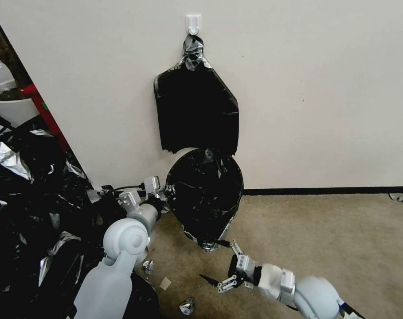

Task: Place a trash bag onto the trash bin.

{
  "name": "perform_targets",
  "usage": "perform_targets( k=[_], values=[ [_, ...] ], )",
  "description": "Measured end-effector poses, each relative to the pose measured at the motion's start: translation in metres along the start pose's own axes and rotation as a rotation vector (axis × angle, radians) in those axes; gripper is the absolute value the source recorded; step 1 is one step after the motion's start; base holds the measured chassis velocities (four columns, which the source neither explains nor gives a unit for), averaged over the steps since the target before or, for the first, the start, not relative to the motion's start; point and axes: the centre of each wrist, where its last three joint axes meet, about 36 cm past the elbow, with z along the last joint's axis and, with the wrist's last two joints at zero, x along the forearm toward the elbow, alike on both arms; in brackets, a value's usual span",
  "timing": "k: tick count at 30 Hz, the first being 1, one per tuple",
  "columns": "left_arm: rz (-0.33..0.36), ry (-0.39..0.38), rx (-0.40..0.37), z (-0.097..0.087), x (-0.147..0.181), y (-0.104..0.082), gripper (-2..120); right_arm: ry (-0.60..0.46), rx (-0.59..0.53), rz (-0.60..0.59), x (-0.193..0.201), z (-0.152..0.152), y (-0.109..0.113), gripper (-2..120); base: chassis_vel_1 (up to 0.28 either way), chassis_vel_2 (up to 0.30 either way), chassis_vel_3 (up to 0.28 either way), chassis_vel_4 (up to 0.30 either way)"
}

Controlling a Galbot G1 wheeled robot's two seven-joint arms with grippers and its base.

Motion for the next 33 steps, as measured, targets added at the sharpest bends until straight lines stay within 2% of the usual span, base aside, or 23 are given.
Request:
perform_targets(
  k=[1, 2, 3, 4, 5, 6, 7, 8, 11, 12, 13, 14, 16, 19, 20, 21, 22, 24, 25, 28, 32, 33],
  values=[
    [0.000, 0.000, 0.000, 0.000, 0.000, 0.000, 3, 0.000, 0.000, 0.000, 0.000, 0.000, 0.000, 100, 0.000, 0.000, 0.000, 0.000],
    [-0.004, -0.006, -0.009, 0.006, -0.002, 0.000, 3, -0.108, -0.024, -0.025, -0.003, -0.013, -0.007, 100, 0.000, 0.000, 0.000, 0.000],
    [-0.004, -0.012, -0.023, 0.012, -0.002, 0.000, 3, -0.166, -0.047, -0.002, -0.008, -0.020, -0.008, 100, 0.000, 0.000, 0.000, 0.000],
    [-0.005, -0.023, -0.047, 0.023, -0.002, -0.004, 3, -0.239, -0.103, 0.105, -0.022, -0.031, -0.006, 100, 0.000, 0.000, 0.000, 0.000],
    [-0.005, -0.023, -0.047, 0.023, -0.002, -0.004, 3, -0.239, -0.103, 0.105, -0.022, -0.031, -0.006, 100, 0.000, 0.000, 0.000, 0.000],
    [-0.010, -0.029, -0.061, 0.031, -0.002, -0.007, 3, -0.251, -0.157, 0.207, -0.033, -0.039, -0.003, 100, 0.000, 0.000, 0.000, 0.000],
    [-0.013, -0.038, -0.075, 0.041, 0.000, -0.012, 3, -0.232, -0.243, 0.325, -0.048, -0.050, 0.003, 98, 0.000, 0.000, 0.000, 0.000],
    [-0.013, -0.038, -0.075, 0.041, 0.000, -0.012, 3, -0.232, -0.243, 0.325, -0.048, -0.050, 0.003, 98, 0.000, 0.000, 0.000, 0.000],
    [-0.004, -0.087, -0.122, 0.061, 0.006, -0.017, 3, -0.192, -0.487, 0.587, -0.084, -0.074, 0.013, 91, 0.000, 0.000, 0.000, 0.000],
    [-0.004, -0.087, -0.122, 0.061, 0.006, -0.017, 3, -0.192, -0.487, 0.587, -0.084, -0.074, 0.013, 91, 0.000, 0.000, 0.000, 0.000],
    [-0.002, -0.098, -0.130, 0.064, 0.008, -0.017, 3, -0.183, -0.521, 0.625, -0.089, -0.077, 0.013, 88, 0.000, 0.000, 0.000, 0.000],
    [0.003, -0.122, -0.149, 0.071, 0.012, -0.018, 3, -0.147, -0.618, 0.742, -0.102, -0.087, 0.014, 81, 0.000, 0.000, 0.000, 0.000],
    [0.014, -0.157, -0.166, 0.078, 0.015, -0.017, 3, -0.079, -0.706, 0.859, -0.117, -0.099, 0.013, 73, 0.000, 0.000, 0.000, 0.000],
    [0.026, -0.183, -0.171, 0.080, 0.017, -0.016, 3, -0.021, -0.743, 0.924, -0.128, -0.104, 0.011, 68, 0.000, 0.000, 0.000, 0.000],
    [0.032, -0.192, -0.172, 0.081, 0.018, -0.015, 3, 0.006, -0.753, 0.955, -0.133, -0.105, 0.010, 63, 0.000, 0.000, 0.000, 0.000],
    [0.051, -0.213, -0.175, 0.084, 0.022, -0.014, 3, 0.090, -0.771, 1.034, -0.148, -0.102, 0.006, 54, 0.000, 0.000, 0.000, 0.000],
    [0.051, -0.213, -0.175, 0.084, 0.022, -0.014, 3, 0.090, -0.771, 1.034, -0.148, -0.102, 0.006, 54, 0.000, 0.000, 0.000, 0.000],
    [0.066, -0.233, -0.183, 0.087, 0.024, -0.014, 3, 0.153, -0.779, 1.093, -0.160, -0.099, 0.003, 45, 0.000, 0.000, 0.000, 0.000],
    [0.066, -0.233, -0.183, 0.087, 0.024, -0.014, 3, 0.153, -0.779, 1.093, -0.160, -0.099, 0.003, 45, 0.000, 0.000, 0.000, 0.000],
    [0.084, -0.250, -0.204, 0.092, 0.026, -0.014, 3, 0.231, -0.773, 1.136, -0.173, -0.093, -0.001, 30, 0.000, 0.000, 0.000, 0.000],
    [0.090, -0.256, -0.217, 0.093, 0.027, -0.015, 3, 0.261, -0.758, 1.145, -0.177, -0.089, -0.003, 22, 0.000, 0.000, 0.000, 0.000],
    [0.094, -0.259, -0.227, 0.095, 0.028, -0.016, 3, 0.279, -0.742, 1.154, -0.178, -0.086, -0.007, 15, 0.000, 0.000, 0.000, 0.000]
  ],
)
